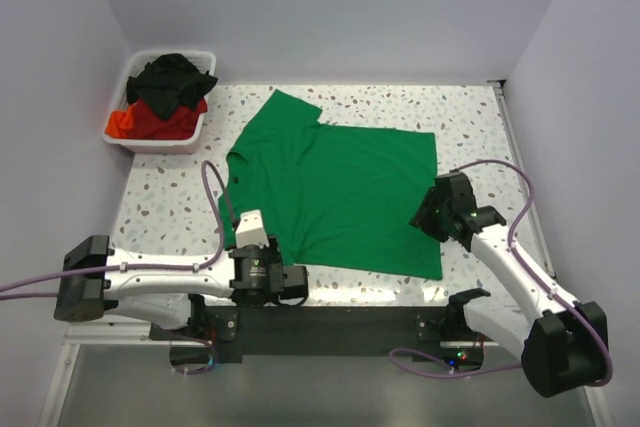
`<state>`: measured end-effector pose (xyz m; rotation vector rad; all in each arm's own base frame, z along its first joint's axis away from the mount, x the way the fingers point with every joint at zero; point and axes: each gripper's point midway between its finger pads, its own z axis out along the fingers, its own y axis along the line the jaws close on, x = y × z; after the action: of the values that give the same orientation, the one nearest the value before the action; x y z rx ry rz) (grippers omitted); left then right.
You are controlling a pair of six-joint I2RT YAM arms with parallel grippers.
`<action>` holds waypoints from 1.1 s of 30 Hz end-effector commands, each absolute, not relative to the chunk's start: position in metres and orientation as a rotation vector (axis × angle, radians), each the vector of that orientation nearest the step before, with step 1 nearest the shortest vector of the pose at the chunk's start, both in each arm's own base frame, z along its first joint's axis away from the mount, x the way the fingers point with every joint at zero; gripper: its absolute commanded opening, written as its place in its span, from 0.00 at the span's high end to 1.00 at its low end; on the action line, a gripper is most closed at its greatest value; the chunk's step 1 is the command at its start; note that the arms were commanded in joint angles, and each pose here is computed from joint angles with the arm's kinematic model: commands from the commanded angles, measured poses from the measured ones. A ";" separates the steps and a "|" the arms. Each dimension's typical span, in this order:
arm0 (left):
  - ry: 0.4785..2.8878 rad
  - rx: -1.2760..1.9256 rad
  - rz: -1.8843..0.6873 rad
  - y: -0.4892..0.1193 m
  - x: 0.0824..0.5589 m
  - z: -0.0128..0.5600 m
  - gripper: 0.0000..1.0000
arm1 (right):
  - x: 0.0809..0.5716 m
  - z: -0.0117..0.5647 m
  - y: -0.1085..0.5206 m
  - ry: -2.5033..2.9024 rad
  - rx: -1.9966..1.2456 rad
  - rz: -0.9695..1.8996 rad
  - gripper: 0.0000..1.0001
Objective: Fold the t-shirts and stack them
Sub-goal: Flatten the tshirt out
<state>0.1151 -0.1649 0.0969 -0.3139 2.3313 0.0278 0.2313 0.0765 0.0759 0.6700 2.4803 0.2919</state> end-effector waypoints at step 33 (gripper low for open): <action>2.351 -0.546 0.194 -0.110 0.191 0.044 0.39 | 0.189 0.002 0.046 2.692 0.790 -0.089 0.52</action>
<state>0.1881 -0.1173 0.0403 -0.5487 2.3760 0.1781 0.2052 0.0650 0.0150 0.7341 2.6591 0.0818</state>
